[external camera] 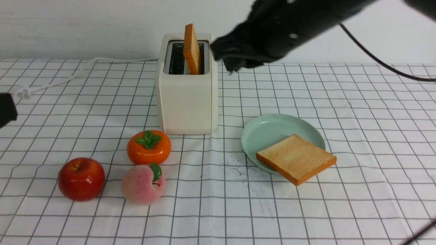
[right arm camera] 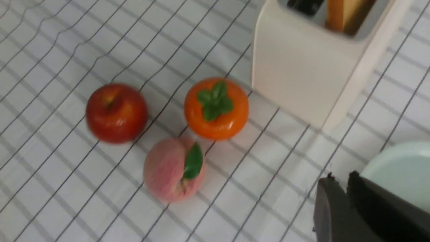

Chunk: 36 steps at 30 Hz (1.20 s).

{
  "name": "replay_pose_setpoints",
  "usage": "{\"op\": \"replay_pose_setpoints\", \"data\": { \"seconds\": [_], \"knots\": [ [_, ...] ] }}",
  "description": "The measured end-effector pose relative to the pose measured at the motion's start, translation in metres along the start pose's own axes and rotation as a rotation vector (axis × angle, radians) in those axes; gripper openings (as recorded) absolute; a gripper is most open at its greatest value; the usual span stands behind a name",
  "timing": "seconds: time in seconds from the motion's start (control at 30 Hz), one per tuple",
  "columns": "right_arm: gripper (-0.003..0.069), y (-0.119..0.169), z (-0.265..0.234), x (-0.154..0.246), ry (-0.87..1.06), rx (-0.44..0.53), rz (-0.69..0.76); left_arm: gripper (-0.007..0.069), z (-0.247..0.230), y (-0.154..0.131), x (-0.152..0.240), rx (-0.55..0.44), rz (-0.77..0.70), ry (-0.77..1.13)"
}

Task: Take toasted bread from bread machine on white checkered table place on plate.
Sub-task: 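Grasp the toast slice in the toaster and pull it up out of the slot with the right gripper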

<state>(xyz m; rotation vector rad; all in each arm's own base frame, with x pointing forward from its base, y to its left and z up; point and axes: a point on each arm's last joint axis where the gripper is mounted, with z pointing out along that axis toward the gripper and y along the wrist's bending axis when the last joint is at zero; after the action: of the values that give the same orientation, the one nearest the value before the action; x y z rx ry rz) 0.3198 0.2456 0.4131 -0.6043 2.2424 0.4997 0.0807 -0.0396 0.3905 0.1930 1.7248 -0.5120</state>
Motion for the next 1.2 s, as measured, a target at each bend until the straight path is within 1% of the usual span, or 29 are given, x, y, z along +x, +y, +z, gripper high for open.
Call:
{"op": "replay_pose_setpoints", "data": {
  "seconds": [0.03,0.07,0.13,0.17,0.2,0.3,0.33,0.37,0.43,0.5,0.6,0.7,0.8,0.83,0.93,0.97,1.0,1.07,1.1,1.2],
  "knots": [
    [0.0118,0.001,0.013,-0.007,-0.016,0.022,0.000,-0.0013,-0.001,0.001,0.000,-0.005,0.002,-0.008],
    [0.0174,0.001,0.037,-0.015,-0.029,0.057,0.004,-0.0013,-0.002,0.002,-0.001,-0.015,0.006,-0.020],
    [0.0263,-0.002,0.056,-0.024,-0.060,0.097,0.025,-0.0013,-0.001,0.002,-0.002,-0.016,0.006,-0.027],
    [0.0302,-0.004,0.065,-0.026,-0.069,0.112,0.033,-0.0013,-0.001,0.002,-0.002,-0.016,0.007,-0.030],
    [0.0358,-0.006,0.078,-0.029,-0.086,0.129,0.045,-0.0013,-0.001,0.002,-0.003,-0.013,0.007,-0.034],
    [0.0464,-0.010,0.103,-0.032,-0.134,0.146,0.054,-0.0013,-0.001,0.001,-0.003,-0.006,0.001,-0.036],
    [0.0496,-0.011,0.113,-0.033,-0.165,0.150,0.048,-0.0013,-0.002,0.001,-0.003,-0.003,-0.006,-0.035],
    [0.0512,-0.012,0.120,-0.034,-0.192,0.155,0.045,-0.0013,-0.002,0.001,-0.002,-0.001,-0.013,-0.032],
    [0.0521,-0.015,0.131,-0.034,-0.235,0.163,0.049,-0.0013,-0.002,0.000,-0.002,0.004,-0.024,-0.027],
    [0.0517,-0.017,0.139,-0.033,-0.257,0.174,0.055,-0.0013,-0.002,0.000,-0.002,0.008,-0.033,-0.023],
    [0.0472,-0.022,0.161,-0.029,-0.306,0.199,0.043,-0.0013,-0.002,0.000,-0.001,0.010,-0.040,-0.019],
    [0.0407,-0.027,0.178,-0.025,-0.343,0.223,0.023,-0.0013,-0.002,0.000,-0.001,0.012,-0.040,-0.021],
    [0.0330,-0.037,0.193,-0.018,-0.352,0.258,0.040,-0.0013,-0.002,0.000,-0.001,0.012,-0.034,-0.020],
    [0.0321,-0.038,0.194,-0.018,-0.354,0.262,0.042,-0.0013,-0.002,0.000,-0.001,0.012,-0.032,-0.020],
    [0.0225,-0.048,0.201,-0.015,-0.361,0.304,0.039,-0.0013,-0.002,0.000,-0.001,0.012,-0.003,-0.021],
    [0.0190,-0.048,0.202,-0.015,-0.368,0.305,0.041,-0.0013,-0.002,0.000,-0.001,0.012,0.002,-0.021],
    [0.0185,-0.048,0.202,-0.016,-0.372,0.305,0.038,-0.0013,-0.002,0.000,-0.001,0.012,0.002,-0.021],
    [0.0132,-0.047,0.202,-0.017,-0.392,0.296,0.037,-0.0013,-0.002,0.000,-0.001,0.012,0.004,-0.021],
    [0.0115,-0.047,0.203,-0.017,-0.399,0.291,0.036,-0.0013,-0.002,0.000,-0.001,0.011,0.005,-0.020],
    [0.0113,-0.046,0.201,-0.019,-0.418,0.281,0.027,-0.0013,-0.002,0.000,-0.001,0.011,0.006,-0.020]
  ]
}}
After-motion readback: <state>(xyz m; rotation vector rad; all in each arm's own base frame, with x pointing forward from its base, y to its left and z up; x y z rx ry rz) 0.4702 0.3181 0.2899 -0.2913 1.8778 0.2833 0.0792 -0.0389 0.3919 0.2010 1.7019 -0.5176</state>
